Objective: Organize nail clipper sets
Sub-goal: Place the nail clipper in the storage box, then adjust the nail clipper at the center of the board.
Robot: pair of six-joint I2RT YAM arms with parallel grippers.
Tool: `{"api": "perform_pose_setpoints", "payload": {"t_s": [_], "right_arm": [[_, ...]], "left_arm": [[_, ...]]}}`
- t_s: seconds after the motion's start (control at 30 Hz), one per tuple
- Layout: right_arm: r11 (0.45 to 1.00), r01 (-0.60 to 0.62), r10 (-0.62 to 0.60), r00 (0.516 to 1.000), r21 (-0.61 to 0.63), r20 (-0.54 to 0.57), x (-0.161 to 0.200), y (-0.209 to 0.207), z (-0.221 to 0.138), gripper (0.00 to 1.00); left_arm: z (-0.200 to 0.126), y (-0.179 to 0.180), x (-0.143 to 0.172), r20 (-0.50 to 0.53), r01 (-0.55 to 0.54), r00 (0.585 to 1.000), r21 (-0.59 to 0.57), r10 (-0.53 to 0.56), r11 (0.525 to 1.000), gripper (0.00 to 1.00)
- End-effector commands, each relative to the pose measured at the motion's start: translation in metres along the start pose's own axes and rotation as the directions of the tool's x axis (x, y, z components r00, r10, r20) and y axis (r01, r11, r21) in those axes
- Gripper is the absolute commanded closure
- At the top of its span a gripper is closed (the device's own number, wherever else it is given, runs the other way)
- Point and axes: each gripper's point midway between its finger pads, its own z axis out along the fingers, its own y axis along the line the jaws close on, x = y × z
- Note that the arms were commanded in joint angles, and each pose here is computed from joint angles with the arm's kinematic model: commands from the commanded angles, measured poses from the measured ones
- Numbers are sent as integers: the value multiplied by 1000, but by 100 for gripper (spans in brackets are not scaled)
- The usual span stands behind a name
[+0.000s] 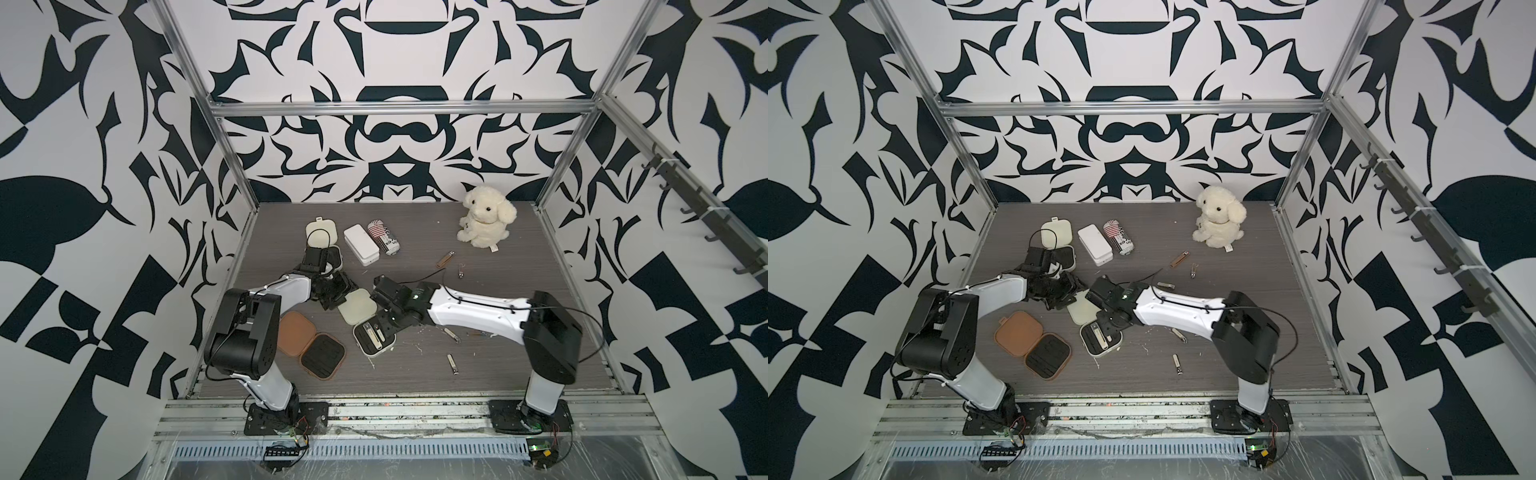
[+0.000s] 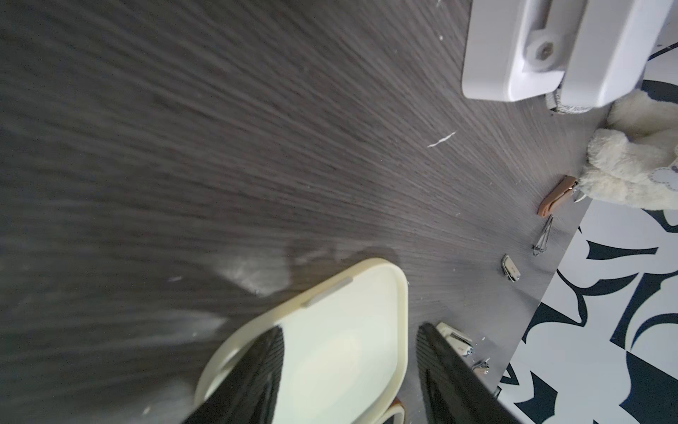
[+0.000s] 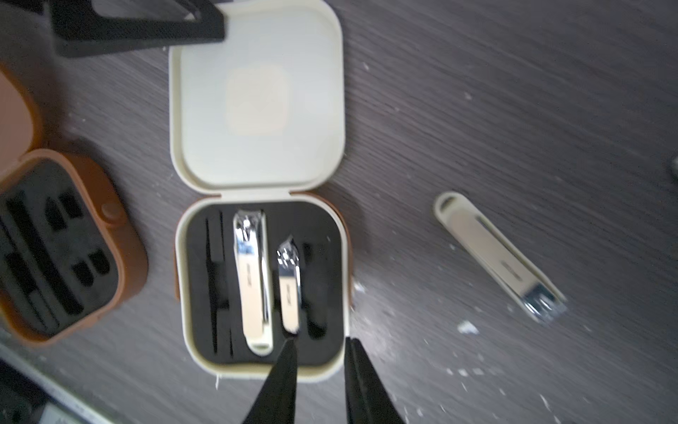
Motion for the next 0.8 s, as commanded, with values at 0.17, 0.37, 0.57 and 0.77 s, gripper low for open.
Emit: {"api": "perform_pose_setpoints", "payload": {"t_s": [0.17, 0.37, 0.57, 0.77], "right_arm": [[952, -285, 289, 957, 113, -18, 71, -100, -16, 56], [929, -342, 352, 935, 142, -46, 100, -116, -20, 48], [912, -379, 394, 916, 157, -77, 122, -121, -22, 42], [903, -402, 419, 902, 153, -101, 142, -114, -23, 35]], "left_arm": [[7, 14, 6, -29, 13, 999, -48, -14, 999, 38], [8, 15, 7, -35, 11, 999, -48, -13, 999, 38], [8, 14, 6, -34, 9, 999, -43, -11, 999, 38], [11, 13, 6, -37, 11, 999, -37, -13, 999, 38]]}}
